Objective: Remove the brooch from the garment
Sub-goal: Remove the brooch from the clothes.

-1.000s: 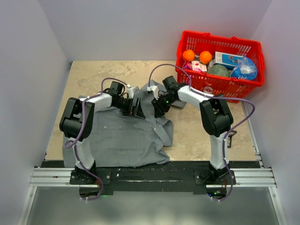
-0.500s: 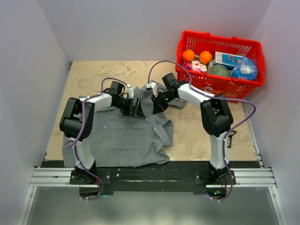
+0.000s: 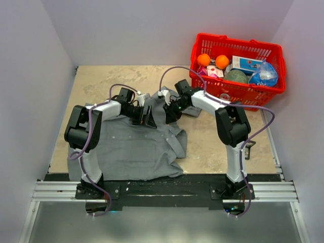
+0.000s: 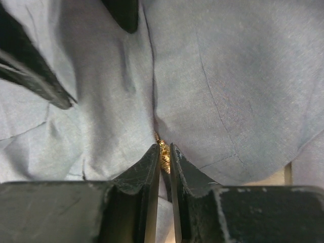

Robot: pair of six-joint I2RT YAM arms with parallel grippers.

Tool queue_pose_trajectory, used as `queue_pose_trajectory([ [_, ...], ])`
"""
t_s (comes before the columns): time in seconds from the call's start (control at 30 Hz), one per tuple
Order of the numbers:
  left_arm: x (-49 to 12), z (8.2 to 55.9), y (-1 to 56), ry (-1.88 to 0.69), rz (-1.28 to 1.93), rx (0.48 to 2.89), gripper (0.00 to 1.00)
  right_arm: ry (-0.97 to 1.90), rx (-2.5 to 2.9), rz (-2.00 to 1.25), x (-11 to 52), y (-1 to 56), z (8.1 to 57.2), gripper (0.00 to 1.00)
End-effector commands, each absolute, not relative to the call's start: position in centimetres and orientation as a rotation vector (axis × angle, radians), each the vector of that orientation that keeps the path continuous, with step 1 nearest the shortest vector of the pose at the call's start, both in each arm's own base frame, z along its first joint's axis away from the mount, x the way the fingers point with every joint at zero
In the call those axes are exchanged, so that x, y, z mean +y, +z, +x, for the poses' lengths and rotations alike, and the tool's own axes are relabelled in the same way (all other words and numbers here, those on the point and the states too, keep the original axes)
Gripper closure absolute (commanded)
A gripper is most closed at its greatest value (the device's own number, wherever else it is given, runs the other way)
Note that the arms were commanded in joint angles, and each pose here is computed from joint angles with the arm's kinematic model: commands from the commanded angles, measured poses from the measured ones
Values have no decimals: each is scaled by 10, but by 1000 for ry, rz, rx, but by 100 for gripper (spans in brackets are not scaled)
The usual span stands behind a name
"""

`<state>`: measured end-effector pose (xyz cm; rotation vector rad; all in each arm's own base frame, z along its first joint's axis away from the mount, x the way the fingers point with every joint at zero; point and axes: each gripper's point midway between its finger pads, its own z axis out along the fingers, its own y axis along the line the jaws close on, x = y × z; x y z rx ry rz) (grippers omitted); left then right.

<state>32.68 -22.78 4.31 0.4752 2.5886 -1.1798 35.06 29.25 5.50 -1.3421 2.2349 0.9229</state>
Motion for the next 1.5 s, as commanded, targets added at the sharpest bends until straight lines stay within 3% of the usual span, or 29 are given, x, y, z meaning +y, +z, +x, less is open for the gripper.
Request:
queue_pose_trajectory([
  [0.0, -206, 322, 11, -989, 471, 2702, 1, 944, 2234, -1385, 294, 50, 350, 82],
  [0.1, -206, 322, 12, -986, 475, 2697, 1, 967, 2238, -1396, 295, 48, 345, 83],
  [0.23, -206, 324, 14, -980, 484, 2687, 1, 1005, 2224, -1398, 298, 51, 343, 100],
  [0.57, -224, 347, 63, -1062, 632, 2476, 1, 904, 1988, -1381, 302, 126, 357, 100],
  [0.7, -235, 360, 76, -1129, 626, 2404, 1, 890, 2034, -1346, 299, 115, 357, 100],
  [0.9, -239, 356, 51, -1199, 579, 2486, 16, 905, 2161, -1342, 294, 69, 351, 77],
  [1.1, -243, 352, 51, -1266, 625, 2460, 41, 890, 2186, -1391, 287, 50, 347, 71],
  [1.27, -245, 349, 53, -1295, 630, 2452, 47, 918, 2217, -1397, 289, 39, 348, 71],
  [1.47, -248, 348, 57, -1325, 651, 2424, 66, 955, 2224, -1400, 293, 30, 347, 68],
])
